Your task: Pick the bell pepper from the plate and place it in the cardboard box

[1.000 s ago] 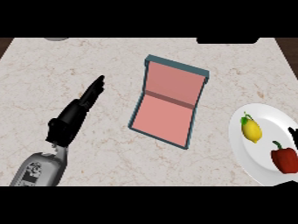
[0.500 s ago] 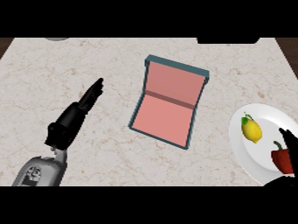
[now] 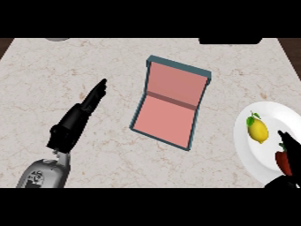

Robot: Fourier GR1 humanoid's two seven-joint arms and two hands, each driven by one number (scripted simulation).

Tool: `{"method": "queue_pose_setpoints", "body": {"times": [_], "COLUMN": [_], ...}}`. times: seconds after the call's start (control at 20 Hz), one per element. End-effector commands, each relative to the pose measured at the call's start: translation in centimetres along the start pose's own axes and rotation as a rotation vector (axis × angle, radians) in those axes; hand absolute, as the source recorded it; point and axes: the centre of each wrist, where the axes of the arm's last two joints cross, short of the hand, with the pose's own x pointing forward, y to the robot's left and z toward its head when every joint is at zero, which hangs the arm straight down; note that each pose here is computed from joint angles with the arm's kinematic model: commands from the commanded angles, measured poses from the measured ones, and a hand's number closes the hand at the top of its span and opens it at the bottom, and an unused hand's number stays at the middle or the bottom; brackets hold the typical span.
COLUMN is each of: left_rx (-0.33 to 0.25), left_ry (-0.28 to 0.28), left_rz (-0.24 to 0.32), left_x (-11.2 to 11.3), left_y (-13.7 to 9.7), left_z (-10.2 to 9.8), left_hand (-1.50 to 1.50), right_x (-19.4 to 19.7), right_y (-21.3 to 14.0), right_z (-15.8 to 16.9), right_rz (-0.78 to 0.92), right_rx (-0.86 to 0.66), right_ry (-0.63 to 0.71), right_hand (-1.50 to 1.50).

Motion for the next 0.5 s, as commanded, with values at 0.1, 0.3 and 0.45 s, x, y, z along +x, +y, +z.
{"method": "queue_pose_setpoints", "body": {"times": [0.1,0.3,0.45], "left_rx": [-0.008,-0.017,-0.004], "left_ry": [-0.005,-0.006,-0.013], "left_rz": [-0.014,-0.008,-0.009], "left_x": [0.4,-0.4,-0.5], "left_y": [-0.1,0.9,0.5], "left_z": [0.5,-0.7,-0.2], "left_hand": [0.00,0.00,0.00], "right_x": [-1.6,-1.7,-2.3], "right_y": [0.4,1.6,1.8], "right_z": [-0.4,-2.3,-3.2], "right_rz": [0.059,0.073,0.052], "right_rx": [0.000,-0.006,0.016], "right_ry": [0.040,0.056,0.050], "right_hand": [-1.50,-1.50,1.50]}}
